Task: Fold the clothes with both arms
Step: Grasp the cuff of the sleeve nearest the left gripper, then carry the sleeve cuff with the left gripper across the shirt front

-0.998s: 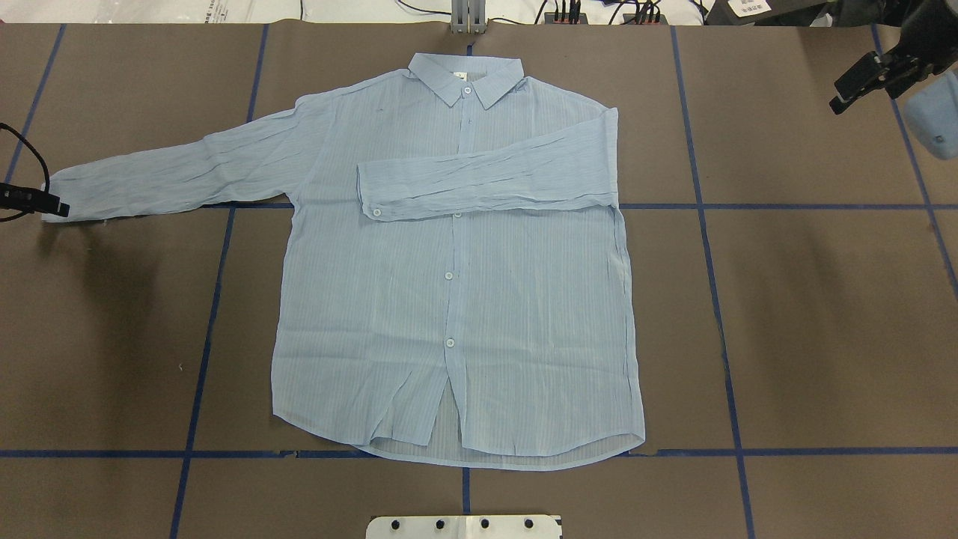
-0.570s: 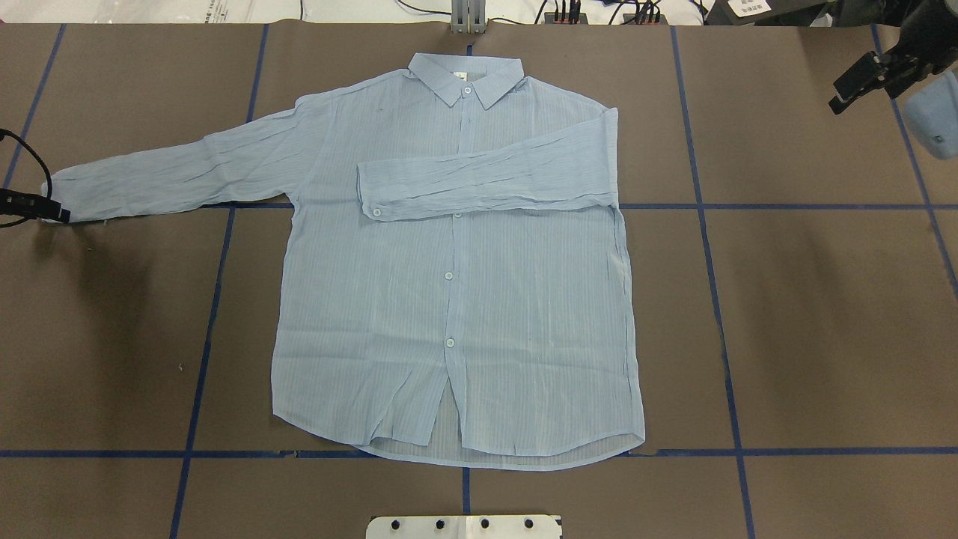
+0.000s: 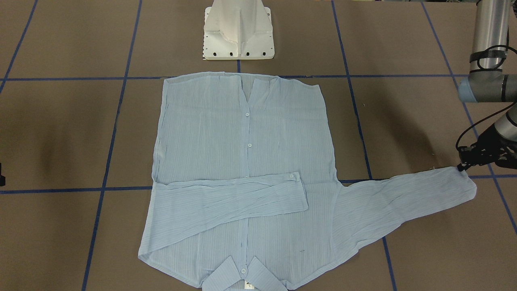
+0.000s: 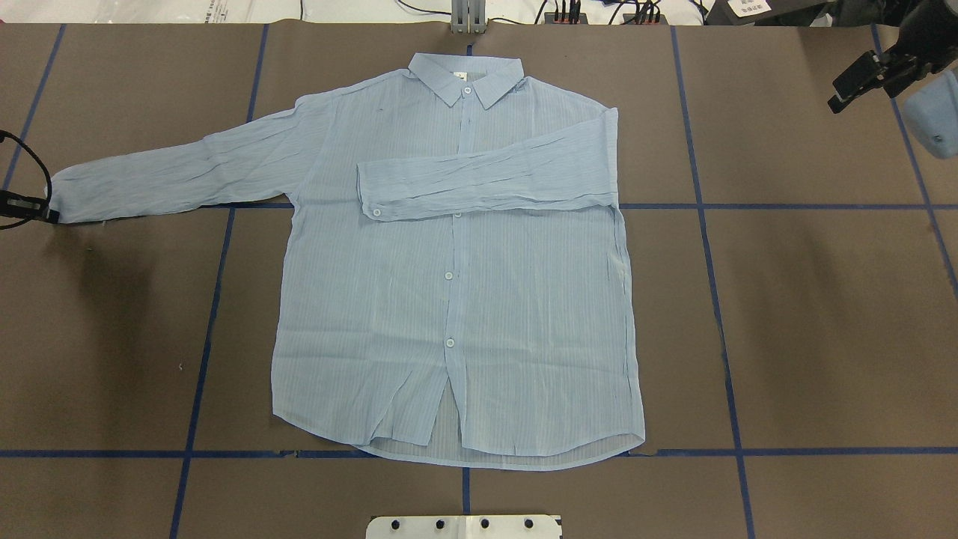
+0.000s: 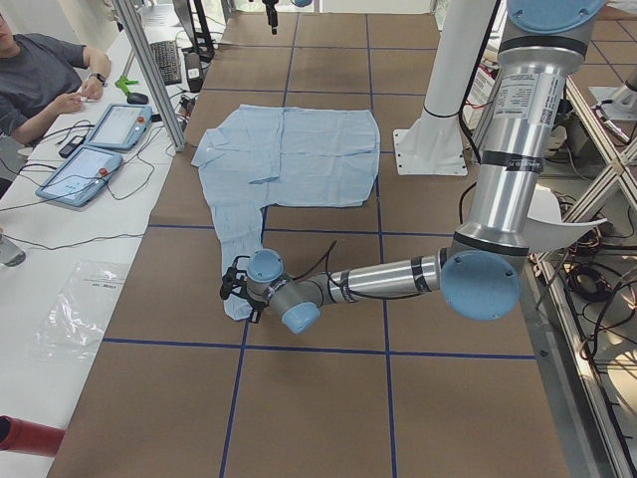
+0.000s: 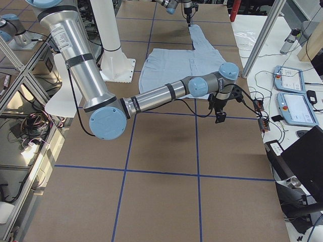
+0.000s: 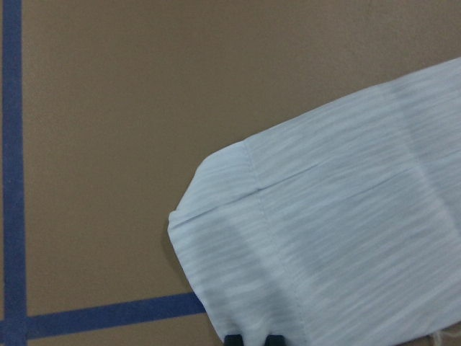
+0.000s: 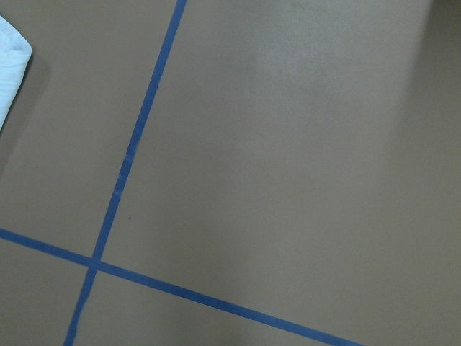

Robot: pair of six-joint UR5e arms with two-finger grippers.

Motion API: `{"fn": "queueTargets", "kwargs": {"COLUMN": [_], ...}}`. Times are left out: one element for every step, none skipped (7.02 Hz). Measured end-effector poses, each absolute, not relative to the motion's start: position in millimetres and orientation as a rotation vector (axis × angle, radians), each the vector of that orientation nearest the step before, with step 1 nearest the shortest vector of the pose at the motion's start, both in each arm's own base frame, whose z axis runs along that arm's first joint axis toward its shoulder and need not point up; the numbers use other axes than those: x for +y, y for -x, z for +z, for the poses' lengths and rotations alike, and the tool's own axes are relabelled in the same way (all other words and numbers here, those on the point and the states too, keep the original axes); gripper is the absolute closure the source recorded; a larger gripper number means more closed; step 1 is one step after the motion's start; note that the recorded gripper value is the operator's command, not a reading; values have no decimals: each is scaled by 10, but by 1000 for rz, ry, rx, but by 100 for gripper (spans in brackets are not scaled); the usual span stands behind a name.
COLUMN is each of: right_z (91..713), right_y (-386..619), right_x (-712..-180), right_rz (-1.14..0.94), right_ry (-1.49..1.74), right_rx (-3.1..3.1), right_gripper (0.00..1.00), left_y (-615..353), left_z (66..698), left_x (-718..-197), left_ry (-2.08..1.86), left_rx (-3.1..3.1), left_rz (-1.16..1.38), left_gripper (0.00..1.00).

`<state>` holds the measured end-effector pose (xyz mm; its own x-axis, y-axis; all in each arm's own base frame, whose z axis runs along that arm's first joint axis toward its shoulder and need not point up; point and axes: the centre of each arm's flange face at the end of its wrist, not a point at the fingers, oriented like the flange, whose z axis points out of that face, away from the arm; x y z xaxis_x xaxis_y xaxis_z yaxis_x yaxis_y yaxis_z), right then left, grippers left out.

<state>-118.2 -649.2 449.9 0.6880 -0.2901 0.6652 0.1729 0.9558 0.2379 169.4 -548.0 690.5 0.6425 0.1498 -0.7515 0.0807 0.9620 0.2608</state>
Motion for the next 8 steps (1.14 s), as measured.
{"fn": "queueTargets", "kwargs": {"right_z": [4490, 4482, 4475, 4477, 4484, 4491, 4497, 4506], "right_y": [1183, 1184, 1185, 1184, 1183, 1182, 1181, 1181], "right_x": [-6495, -6498, -6501, -6500, -6498, -6495, -6493, -6491], "right_rz": [-259, -257, -255, -253, -251, -251, -251, -249], "right_ry": [-162, -162, -162, -161, -160, -159, -158, -156], "right_rx": [-771, -771, -771, -771, -770, -770, -770, -769], "right_gripper": [0, 0, 0, 0, 0, 0, 0, 0], "left_y": [-1690, -1690, -1707, -1751, -1820, -1924, -2083, -2442], "left_z": [6815, 6575, 6233, 5864, 5460, 4978, 4469, 3923], "left_x": [-5499, -5545, -5601, -5672, -5777, -5924, -6061, -6127], "left_ry": [-298, -336, -376, -386, -366, -325, -276, -209], "left_rx": [883, 901, 927, 961, 1004, 1057, 1119, 1186], "left_rz": [45, 55, 65, 60, 30, -24, -82, -133], "left_gripper": [100, 100, 100, 100, 100, 100, 100, 100]}}
